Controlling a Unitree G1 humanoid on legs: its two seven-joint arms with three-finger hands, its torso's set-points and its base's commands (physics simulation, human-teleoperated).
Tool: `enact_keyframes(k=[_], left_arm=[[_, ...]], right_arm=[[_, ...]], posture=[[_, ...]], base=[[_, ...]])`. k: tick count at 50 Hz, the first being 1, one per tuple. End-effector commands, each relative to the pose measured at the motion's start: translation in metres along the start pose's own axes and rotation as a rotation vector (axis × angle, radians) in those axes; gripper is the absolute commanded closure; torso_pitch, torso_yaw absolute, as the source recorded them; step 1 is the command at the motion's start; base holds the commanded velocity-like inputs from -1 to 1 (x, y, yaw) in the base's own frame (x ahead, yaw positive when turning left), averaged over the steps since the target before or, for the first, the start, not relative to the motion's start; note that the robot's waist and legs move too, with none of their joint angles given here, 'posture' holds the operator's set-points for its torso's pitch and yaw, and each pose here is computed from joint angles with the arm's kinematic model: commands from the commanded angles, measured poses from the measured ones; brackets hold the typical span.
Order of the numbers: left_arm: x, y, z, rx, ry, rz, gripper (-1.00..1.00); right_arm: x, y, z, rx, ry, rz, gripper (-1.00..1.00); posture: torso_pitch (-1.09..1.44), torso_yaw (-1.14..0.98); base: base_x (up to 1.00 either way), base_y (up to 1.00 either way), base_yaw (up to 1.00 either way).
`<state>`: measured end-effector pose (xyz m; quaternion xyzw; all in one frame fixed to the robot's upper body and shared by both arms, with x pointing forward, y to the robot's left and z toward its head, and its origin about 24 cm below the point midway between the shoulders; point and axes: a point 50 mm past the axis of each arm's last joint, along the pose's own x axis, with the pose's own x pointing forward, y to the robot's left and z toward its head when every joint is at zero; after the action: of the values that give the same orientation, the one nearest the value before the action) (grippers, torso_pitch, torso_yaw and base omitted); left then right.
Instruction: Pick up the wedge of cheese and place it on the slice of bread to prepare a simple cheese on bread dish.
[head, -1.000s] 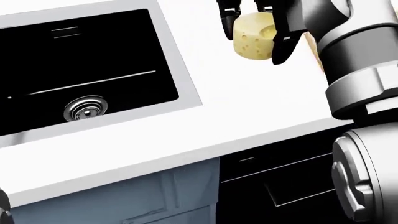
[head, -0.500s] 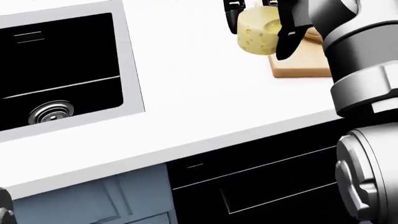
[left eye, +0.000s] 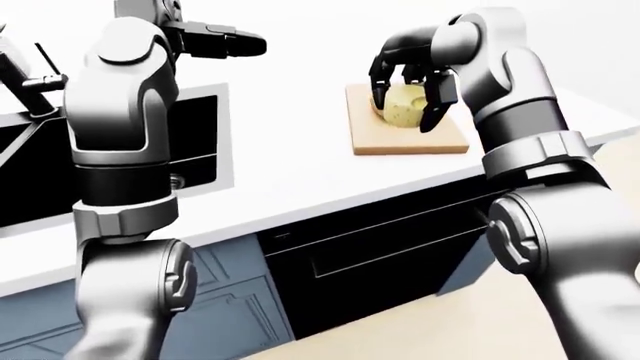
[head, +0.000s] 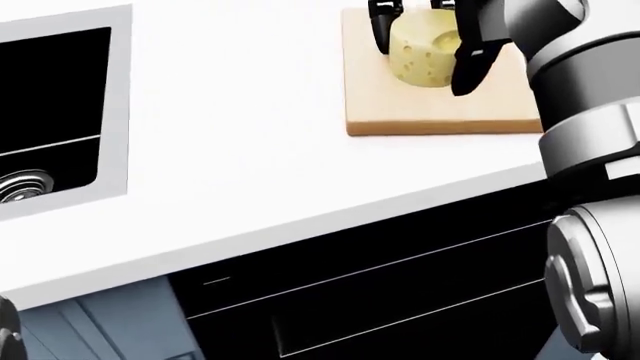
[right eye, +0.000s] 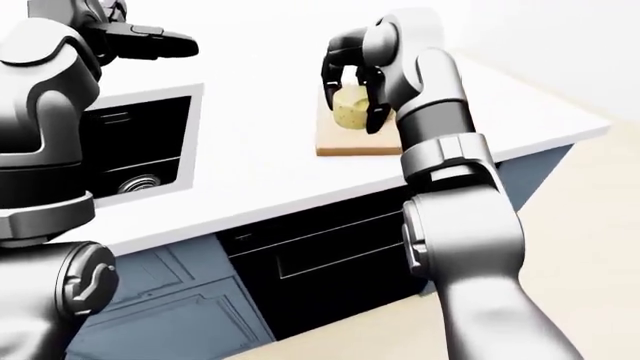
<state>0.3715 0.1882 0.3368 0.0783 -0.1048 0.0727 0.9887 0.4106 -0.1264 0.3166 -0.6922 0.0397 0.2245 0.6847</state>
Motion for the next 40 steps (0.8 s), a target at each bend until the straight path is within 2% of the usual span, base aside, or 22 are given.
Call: enact_keyframes(k=[1, 17, 19, 24, 28, 40], left_arm=[[-0.0031, 0.0054, 0.0198, -0.005, -0.081, 0.02, -1.0], [-0.0034, 0.0055, 0.0208, -0.005, -0.083, 0.02, -1.0], [-0.0032, 0.0056, 0.0208, -0.005, -0.082, 0.02, -1.0], [-0.0028, 0.0057, 0.0214, -0.004, -0.083, 0.021, -1.0], [-0.0028, 0.0045, 0.0227, -0.004, -0.084, 0.019, -1.0], [-0.0031, 0.0042, 0.0233, -0.004, -0.086, 0.018, -1.0]], right_arm=[[-0.0149, -0.0237, 0.0083, -0.021, -0.024, -0.104, 1.0], [-0.0142, -0.0229, 0.0086, -0.02, -0.025, -0.103, 1.0], [-0.0149, -0.0239, 0.0107, -0.016, -0.044, -0.11, 1.0], [-0.0186, -0.0302, 0.0159, 0.043, -0.094, -0.12, 1.0], [-0.0195, -0.032, 0.0163, 0.065, -0.097, -0.121, 1.0], [-0.0189, -0.0297, 0.0153, 0.068, -0.097, -0.109, 1.0]], posture=[[0.0, 0.0], [0.0, 0.0], [0.0, 0.0], [0.0, 0.0], [0.0, 0.0], [0.0, 0.0]], base=[[0.0, -0.28, 0.0], [0.0, -0.28, 0.0], [0.0, 0.0, 0.0], [0.0, 0.0, 0.0], [0.0, 0.0, 0.0], [0.03, 0.0, 0.0]])
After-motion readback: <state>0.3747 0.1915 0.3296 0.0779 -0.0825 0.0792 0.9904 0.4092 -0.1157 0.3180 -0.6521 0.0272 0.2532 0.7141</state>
